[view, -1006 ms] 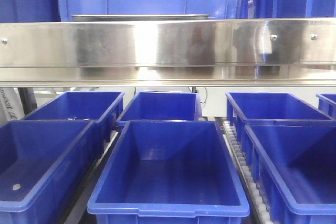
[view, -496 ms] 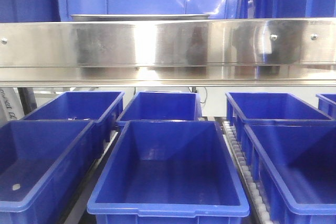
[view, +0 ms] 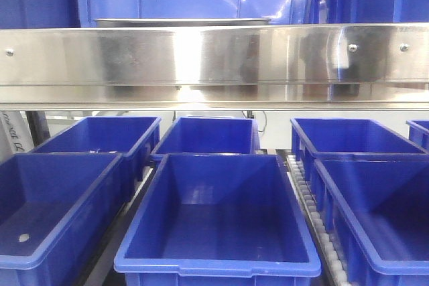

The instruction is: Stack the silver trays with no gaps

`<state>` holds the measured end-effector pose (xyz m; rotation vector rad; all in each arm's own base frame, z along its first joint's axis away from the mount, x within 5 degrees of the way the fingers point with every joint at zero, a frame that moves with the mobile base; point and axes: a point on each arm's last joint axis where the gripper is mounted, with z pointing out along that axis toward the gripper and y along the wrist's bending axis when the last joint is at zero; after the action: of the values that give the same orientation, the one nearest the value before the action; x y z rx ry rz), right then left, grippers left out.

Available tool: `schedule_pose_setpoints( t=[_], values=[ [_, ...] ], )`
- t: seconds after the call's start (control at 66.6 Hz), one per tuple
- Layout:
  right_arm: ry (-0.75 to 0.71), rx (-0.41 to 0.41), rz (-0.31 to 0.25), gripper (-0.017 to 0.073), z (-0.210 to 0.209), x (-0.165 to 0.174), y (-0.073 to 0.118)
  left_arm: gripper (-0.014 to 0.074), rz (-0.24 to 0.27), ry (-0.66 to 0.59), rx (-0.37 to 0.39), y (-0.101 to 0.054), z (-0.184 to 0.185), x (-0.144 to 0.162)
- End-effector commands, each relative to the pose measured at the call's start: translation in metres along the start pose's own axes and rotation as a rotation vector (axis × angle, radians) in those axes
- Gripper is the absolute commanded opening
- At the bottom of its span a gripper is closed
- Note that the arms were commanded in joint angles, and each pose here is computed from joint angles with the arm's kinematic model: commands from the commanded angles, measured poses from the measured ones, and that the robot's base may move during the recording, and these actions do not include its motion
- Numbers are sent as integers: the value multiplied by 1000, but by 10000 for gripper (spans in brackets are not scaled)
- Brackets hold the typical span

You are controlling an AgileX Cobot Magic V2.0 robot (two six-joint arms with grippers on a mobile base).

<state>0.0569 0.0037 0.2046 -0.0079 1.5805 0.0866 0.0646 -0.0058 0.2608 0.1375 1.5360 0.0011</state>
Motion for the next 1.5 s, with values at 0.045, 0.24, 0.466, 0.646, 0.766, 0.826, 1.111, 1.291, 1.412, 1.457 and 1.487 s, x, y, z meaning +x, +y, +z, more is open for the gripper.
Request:
schedule_pose_setpoints(
  t=[0.045, 0.24, 0.466, 0.646, 0.766, 0.826, 1.111, 1.291, 1.412, 1.457, 1.487],
  values=[
    [-22, 3, -11, -17, -1, -2, 0, 11, -12, -22, -10, -1, -13, 14],
    [-22, 3, -11, -17, -1, -2, 0, 11, -16, 17, -9, -3, -14, 34],
    [-22, 3, -11, -17, -1, -2, 0, 11, -120, -11, -17, -4, -10, 51],
    [-22, 3, -11, -17, -1, -2, 0, 11, -111, 31, -19, -4, -10, 55],
    [-22, 3, -11, -17, -1, -2, 0, 11, -102, 31, -19, -4, -10, 55],
    [-22, 3, -11, -17, -1, -2, 0, 11, -83, 29, -18, -4, -10, 55],
    [-22, 3, -11, -17, -1, -2, 0, 11, -66, 29, -18, -4, -10, 55],
    [-22, 3, -11, -17, -1, -2, 0, 11, -66, 29, -18, -4, -10, 55],
    [-22, 3, -11, -17, -1, -2, 0, 11, -66, 29, -18, -4, -10, 55],
    [-22, 3, -11, -17, -1, -2, 0, 11, -66, 29, -18, -4, -10, 55],
    [-22, 3, -11, -17, -1, -2, 0, 11, -66, 29, -18, -4, -10, 55]
  ],
)
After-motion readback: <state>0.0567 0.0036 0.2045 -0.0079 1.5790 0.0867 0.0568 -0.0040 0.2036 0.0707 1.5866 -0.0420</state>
